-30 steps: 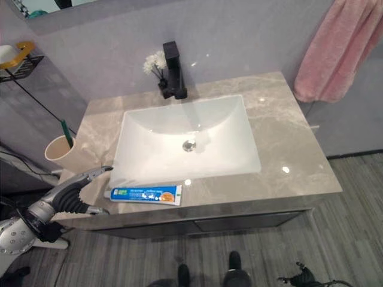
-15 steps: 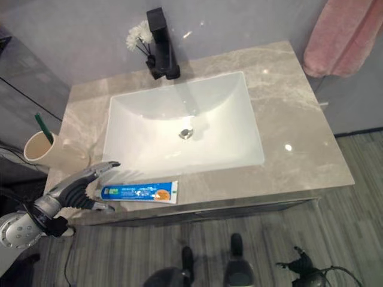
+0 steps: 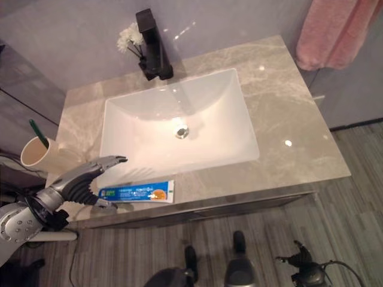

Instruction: Put brush and paste in cup on sink, flatten towel.

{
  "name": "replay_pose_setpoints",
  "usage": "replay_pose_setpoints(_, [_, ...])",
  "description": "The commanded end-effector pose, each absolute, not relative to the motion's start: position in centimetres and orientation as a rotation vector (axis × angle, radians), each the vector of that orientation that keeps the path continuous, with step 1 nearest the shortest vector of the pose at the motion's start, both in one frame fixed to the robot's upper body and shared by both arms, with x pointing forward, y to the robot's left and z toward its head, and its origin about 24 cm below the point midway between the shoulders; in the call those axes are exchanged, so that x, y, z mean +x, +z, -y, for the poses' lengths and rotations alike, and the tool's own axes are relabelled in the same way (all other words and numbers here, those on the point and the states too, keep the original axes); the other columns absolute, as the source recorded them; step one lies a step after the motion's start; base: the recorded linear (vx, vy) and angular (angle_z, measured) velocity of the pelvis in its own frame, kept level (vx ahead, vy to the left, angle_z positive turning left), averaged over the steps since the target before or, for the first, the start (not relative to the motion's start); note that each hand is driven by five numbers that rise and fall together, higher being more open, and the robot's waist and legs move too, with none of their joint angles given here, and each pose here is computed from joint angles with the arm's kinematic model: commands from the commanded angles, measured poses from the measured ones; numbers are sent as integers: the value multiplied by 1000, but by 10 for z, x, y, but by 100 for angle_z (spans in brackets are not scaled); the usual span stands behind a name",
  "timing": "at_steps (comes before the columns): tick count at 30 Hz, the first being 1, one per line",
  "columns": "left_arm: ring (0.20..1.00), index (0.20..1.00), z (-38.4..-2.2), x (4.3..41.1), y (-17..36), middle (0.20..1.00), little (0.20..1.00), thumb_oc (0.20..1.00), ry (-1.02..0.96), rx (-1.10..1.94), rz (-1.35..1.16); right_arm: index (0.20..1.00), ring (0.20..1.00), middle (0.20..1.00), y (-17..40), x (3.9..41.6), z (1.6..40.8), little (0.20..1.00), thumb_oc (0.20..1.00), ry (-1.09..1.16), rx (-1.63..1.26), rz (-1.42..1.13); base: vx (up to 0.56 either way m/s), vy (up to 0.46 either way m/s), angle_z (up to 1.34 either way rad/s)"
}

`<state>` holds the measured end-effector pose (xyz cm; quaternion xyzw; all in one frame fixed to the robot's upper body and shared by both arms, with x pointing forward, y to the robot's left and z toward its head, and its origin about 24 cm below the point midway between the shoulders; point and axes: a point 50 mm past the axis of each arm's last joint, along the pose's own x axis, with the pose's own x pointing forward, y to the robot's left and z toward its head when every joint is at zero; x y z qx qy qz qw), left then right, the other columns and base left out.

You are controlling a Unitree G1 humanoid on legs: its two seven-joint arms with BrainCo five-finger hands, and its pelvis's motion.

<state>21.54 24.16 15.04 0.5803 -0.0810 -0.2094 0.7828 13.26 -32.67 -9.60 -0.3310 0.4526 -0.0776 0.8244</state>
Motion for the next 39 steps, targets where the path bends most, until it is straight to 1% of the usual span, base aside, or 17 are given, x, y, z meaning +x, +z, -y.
replay_pose_setpoints(1, [1000,1000,-238,218,160,1000,1000,1000,-454,1285,244,1000,1000,1000,-89,131,340,1000,1000,-166,-763,-963,2,2,-4])
replay_pose_setpoints(13, [1000,1000,-243,211,160,1000,1000,1000,-473,1372,206,1000,1000,1000,-90,129,341,1000,1000,-171,-760,-973,0,-6,-1])
replay_pose_setpoints(20, [1000,1000,-247,214,159,1000,1000,1000,-416,1365,214,1000,1000,1000,-83,148,341,1000,1000,-181,-782,-921,-79,-109,9])
replay_pose_setpoints(25, [1000,1000,-245,220,162,1000,1000,1000,-404,1380,240,1000,1000,1000,-81,143,349,1000,1000,-232,-778,-931,-80,-47,47])
replay_pose_setpoints(28, [1000,1000,-238,224,168,1000,1000,1000,-425,1397,291,1000,1000,1000,-79,141,353,1000,1000,-274,-757,-923,-127,-17,43])
replay_pose_setpoints(30, [1000,1000,-234,227,173,1000,1000,1000,-434,1420,321,1000,1000,1000,-82,134,354,1000,1000,-303,-743,-950,-63,101,43])
replay_pose_setpoints(36, [1000,1000,-239,226,169,1000,1000,1000,-422,1444,298,1000,1000,1000,-94,127,344,1000,1000,-291,-715,-1000,21,121,-2])
replay_pose_setpoints(39, [1000,1000,-243,224,168,1000,1000,1000,-412,1455,286,1000,1000,1000,-96,136,334,1000,1000,-217,-757,-982,-31,104,-22])
